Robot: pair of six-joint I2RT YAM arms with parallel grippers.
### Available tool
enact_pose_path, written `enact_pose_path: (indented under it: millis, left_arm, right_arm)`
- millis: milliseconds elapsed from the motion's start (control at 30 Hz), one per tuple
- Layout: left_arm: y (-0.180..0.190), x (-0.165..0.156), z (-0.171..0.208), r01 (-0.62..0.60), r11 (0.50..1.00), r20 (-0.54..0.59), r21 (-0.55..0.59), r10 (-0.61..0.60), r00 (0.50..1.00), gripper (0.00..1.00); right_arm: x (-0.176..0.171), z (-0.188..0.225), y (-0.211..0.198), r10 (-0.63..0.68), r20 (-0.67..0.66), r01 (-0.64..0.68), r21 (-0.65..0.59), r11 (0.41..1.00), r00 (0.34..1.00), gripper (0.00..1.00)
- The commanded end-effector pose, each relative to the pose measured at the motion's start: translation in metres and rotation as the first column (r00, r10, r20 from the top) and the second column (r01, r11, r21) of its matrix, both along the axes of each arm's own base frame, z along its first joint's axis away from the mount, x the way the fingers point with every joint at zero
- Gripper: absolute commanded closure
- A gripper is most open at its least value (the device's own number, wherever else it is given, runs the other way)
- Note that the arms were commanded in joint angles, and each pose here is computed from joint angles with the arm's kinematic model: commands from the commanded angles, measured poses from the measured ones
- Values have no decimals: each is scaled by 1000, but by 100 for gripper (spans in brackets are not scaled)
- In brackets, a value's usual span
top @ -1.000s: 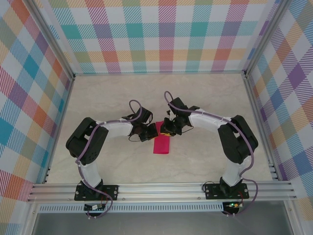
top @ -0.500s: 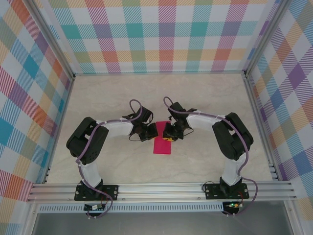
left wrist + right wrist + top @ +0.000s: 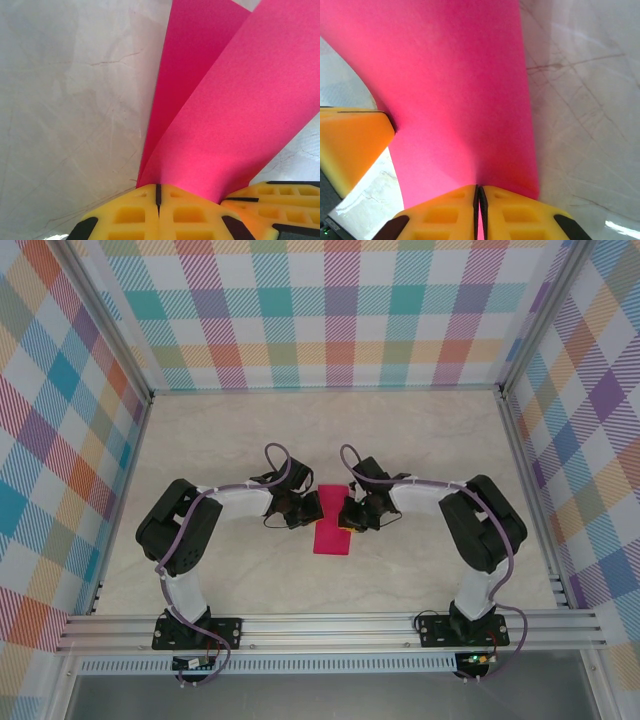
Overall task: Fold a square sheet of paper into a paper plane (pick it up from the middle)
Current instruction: Fold the square sheet of paper in half at the center of the table.
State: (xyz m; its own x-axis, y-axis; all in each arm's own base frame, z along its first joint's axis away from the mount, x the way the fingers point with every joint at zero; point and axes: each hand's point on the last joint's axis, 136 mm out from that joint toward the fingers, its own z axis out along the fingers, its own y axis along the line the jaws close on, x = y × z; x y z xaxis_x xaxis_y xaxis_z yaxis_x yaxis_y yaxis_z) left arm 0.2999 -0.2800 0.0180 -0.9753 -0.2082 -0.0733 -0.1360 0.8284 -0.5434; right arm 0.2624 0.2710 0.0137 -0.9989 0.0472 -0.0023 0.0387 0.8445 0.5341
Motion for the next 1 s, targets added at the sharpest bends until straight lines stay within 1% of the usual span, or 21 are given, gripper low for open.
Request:
enact_pose_path:
  millis: [0,133,233,333,433,500,567,667,767,867,967]
  left_arm:
    - [32,-32,-49,10,983,-120,185,12,993,99]
    - [32,-33,-51,20,982,-122,187,3,992,99]
    - [31,-32,-50,33,982,-115,185,-12,993,99]
    - [32,-34,-51,36,983,-120,181,-14,993,99]
    - [32,-34,-51,33,983,-119,181,-11,993,99]
    - [31,-34,-52,31,984,-119,178,-10,993,99]
    - [31,-34,-52,30,984,-122,177,-9,993,99]
    - [31,-34,-52,29,983,-122,180,-7,992,99]
    - [32,-34,-53,28,982,-126,185,-4,992,99]
    - [32,-34,-53,29,982,-131,186,-5,991,99]
    - [31,-33,-52,29,982,-126,185,-5,992,99]
  right_arm:
    - [-12,-20,-33,-17,8,18,-97,995,1000,89]
    - [-9,-16,-43,-35,50,39,-74,996,998,93]
    - [-5,-7,-47,-43,74,49,-77,996,996,94]
    - [4,22,-36,-41,146,41,0,999,988,95]
    - [19,58,-29,-62,258,45,71,996,964,95]
    - [25,69,-20,-57,289,24,116,993,955,95]
    - [29,66,-8,-36,265,-2,141,990,964,96]
    - [32,51,9,-1,229,-34,148,988,973,98]
    - [38,43,19,5,217,-42,167,985,976,99]
    - [41,34,22,4,205,-40,168,985,979,99]
    - [40,16,16,-2,180,-21,124,992,984,100]
